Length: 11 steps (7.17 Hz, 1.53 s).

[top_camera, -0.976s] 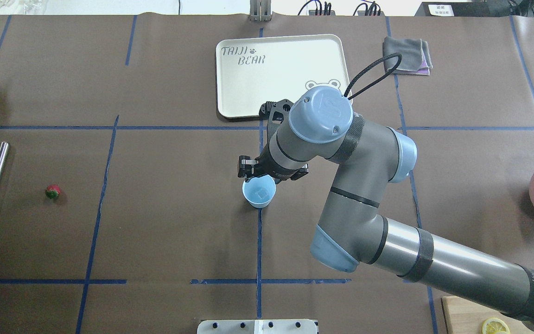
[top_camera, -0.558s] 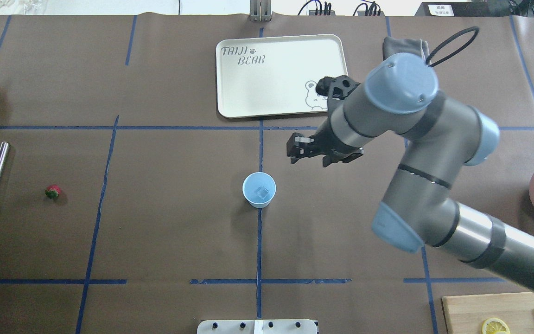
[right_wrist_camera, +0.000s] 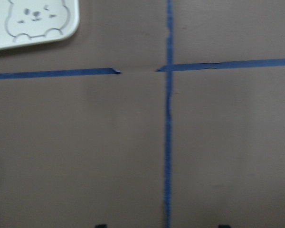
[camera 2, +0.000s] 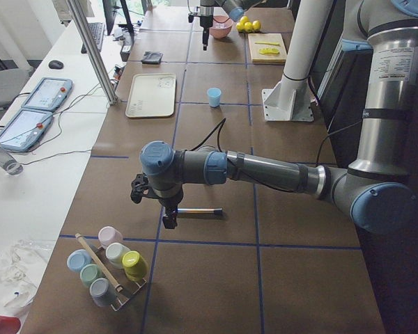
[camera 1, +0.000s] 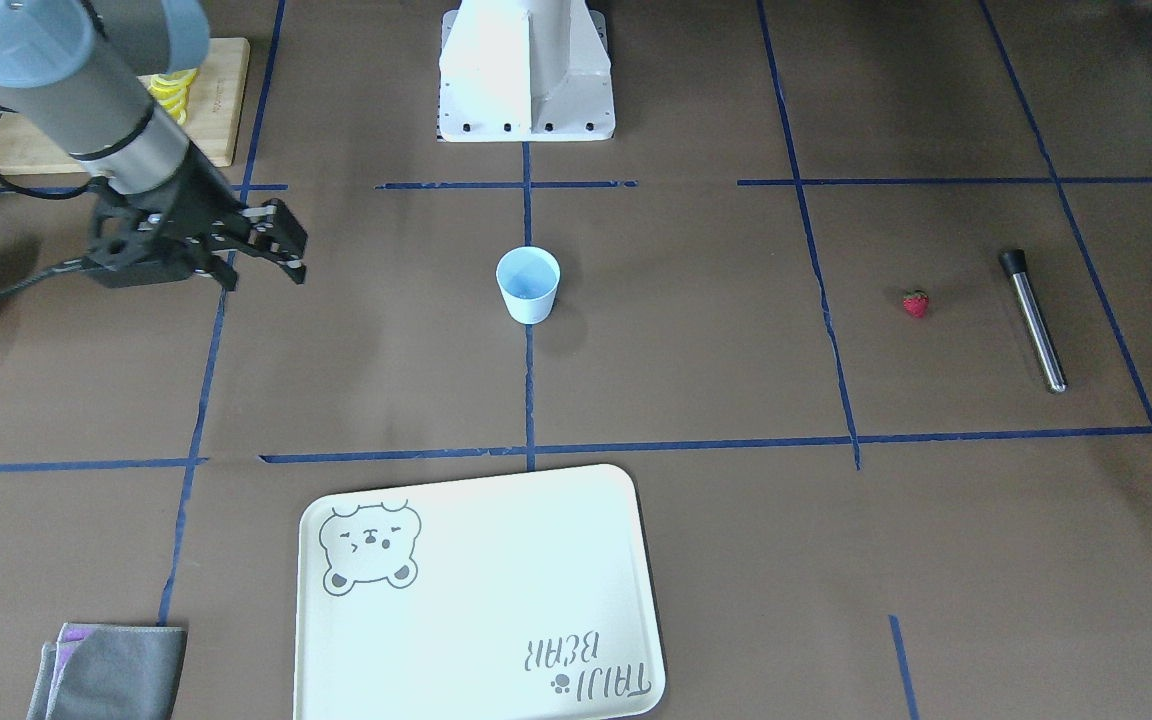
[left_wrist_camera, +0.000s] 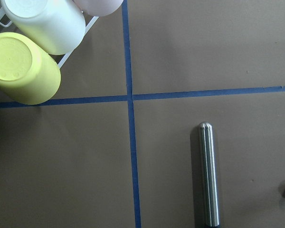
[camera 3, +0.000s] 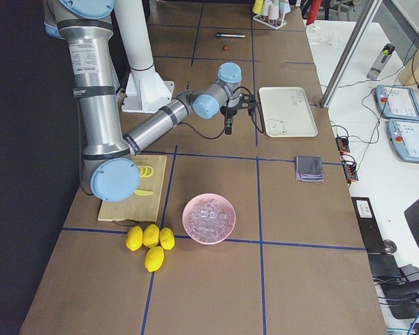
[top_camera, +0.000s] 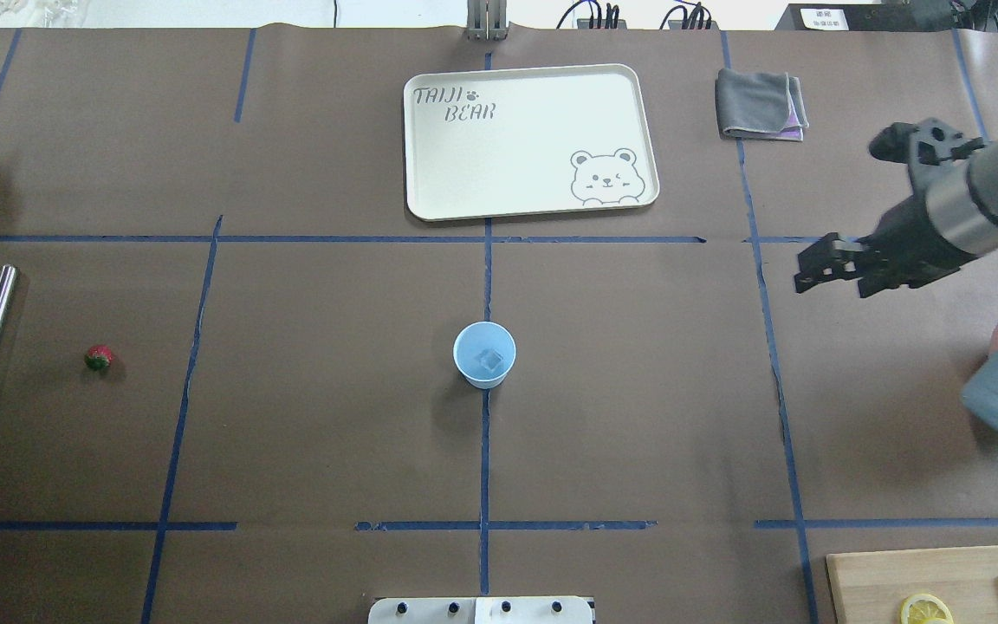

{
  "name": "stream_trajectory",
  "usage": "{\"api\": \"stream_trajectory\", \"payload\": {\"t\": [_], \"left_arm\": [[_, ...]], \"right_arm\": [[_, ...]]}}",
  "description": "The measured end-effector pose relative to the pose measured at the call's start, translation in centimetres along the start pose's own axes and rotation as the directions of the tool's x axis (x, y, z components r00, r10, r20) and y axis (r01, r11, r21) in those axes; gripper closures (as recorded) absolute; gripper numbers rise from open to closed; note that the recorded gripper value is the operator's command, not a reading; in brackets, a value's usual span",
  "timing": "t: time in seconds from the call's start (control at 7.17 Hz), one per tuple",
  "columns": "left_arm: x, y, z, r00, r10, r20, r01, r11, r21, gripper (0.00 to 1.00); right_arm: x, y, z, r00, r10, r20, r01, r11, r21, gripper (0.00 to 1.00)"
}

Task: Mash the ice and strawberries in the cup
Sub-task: 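Move the right gripper back to the pink bowl, then grasp another ice cube from the bowl with the right gripper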

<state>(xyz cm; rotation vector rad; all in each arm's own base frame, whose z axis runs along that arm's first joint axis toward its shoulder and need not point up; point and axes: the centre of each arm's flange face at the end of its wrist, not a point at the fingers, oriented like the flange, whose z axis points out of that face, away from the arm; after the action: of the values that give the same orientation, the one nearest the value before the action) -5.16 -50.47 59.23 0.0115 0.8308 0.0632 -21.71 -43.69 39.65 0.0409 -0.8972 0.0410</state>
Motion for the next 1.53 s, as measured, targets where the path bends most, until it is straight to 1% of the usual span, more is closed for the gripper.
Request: {"api": "stream_trajectory", "payload": {"t": [0.14,0.28,0.56,0.7,0.98,1.12,1.53], "left_arm": [[-0.1,0.0,0.1,1.000,-0.001,0.000,0.001,1.000,-0.002,0.00],[-0.2,0.1,0.2,1.000,-0.002,0.000,0.002,1.000,-0.003,0.00],[-0.1,0.1,0.1,1.000,0.000,0.000,0.000,1.000,-0.003,0.00],[-0.1,0.1,0.0,1.000,0.001,0.000,-0.001,1.000,-0.001,0.00],[0.1,0.1,-0.1,1.000,0.002,0.000,-0.002,1.000,0.001,0.00],[0.1,0.1,-0.1,1.000,0.003,0.000,-0.003,1.000,0.001,0.00],[0.1,0.1,-0.1,1.000,0.005,0.000,-0.005,1.000,0.001,0.00]], "right_arm": [[6.1,0.7,-1.0,0.999,-0.019,-0.028,0.019,1.000,-0.017,0.02],[11.8,1.4,-1.6,0.998,-0.029,-0.051,0.027,0.999,-0.035,0.02],[20.7,2.4,-1.5,0.997,-0.032,-0.070,0.027,0.997,-0.075,0.02],[23.4,2.7,-1.0,0.997,-0.026,-0.077,0.019,0.996,-0.092,0.02],[26.7,3.6,0.5,0.996,-0.004,-0.086,-0.007,0.992,-0.124,0.04],[28.0,3.9,1.4,0.996,0.000,-0.089,-0.012,0.991,-0.134,0.07],[29.8,4.0,2.9,0.996,0.008,-0.092,-0.021,0.989,-0.146,0.09]]}}
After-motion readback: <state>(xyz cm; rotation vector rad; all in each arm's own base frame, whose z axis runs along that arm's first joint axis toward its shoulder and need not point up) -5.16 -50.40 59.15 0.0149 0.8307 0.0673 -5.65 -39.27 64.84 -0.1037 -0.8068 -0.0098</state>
